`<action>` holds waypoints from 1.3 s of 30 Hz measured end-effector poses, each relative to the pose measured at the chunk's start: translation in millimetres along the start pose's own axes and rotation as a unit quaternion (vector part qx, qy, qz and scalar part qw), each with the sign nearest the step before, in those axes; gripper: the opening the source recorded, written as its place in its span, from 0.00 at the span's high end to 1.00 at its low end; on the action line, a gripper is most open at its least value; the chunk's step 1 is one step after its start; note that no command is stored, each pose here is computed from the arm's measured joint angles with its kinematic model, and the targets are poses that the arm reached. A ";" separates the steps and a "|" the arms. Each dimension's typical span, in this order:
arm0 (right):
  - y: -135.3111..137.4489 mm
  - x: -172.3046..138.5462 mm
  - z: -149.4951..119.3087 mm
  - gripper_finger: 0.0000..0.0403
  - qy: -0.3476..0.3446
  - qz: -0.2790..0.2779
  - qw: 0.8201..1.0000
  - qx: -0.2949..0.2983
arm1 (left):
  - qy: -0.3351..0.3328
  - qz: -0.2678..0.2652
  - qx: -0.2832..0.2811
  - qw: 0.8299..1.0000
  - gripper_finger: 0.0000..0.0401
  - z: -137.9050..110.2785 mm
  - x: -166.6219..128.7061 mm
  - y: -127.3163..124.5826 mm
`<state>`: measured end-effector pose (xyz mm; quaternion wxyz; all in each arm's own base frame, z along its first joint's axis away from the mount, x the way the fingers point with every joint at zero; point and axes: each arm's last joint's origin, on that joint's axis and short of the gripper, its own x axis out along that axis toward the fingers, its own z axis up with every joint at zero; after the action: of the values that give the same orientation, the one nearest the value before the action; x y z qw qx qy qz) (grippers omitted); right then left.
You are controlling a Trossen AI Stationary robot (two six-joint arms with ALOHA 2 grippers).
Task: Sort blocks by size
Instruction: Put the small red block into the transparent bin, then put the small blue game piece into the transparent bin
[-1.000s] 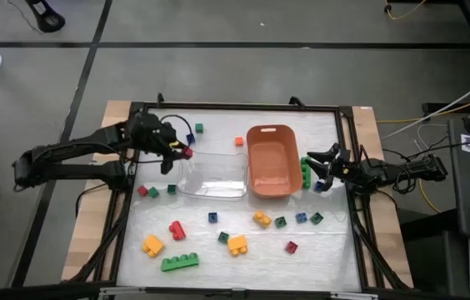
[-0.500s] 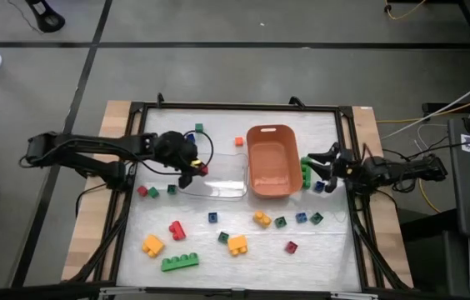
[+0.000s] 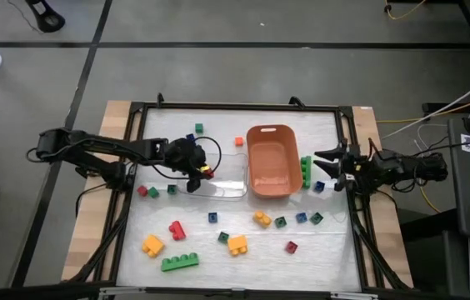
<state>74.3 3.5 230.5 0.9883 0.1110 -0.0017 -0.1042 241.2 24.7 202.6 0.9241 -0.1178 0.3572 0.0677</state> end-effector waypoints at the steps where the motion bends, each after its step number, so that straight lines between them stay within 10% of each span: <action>1: 0.0 -1.1 1.9 0.61 0.001 0.001 1.000 0.000 | -0.001 0.009 0.000 1.000 0.64 -0.5 1.8 -1.1; 12: 0.0 -12.8 18.9 0.61 0.030 0.015 0.999 0.007 | -0.037 0.049 0.016 0.998 0.47 3.2 10.1 -9.8; 21: 4.7 -11.5 36.0 0.61 0.200 -0.048 0.978 0.032 | -0.083 0.041 0.024 0.995 0.48 23.5 -6.0 -14.1; 39: 26.4 53.1 -24.8 0.61 0.578 -0.182 0.795 0.033 | -0.085 0.041 0.038 0.995 0.48 25.2 -8.5 -14.5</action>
<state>132.3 23.1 211.1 0.7644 0.1809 0.5862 -0.1984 254.2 17.1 228.9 0.9514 -0.0619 0.2838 0.1023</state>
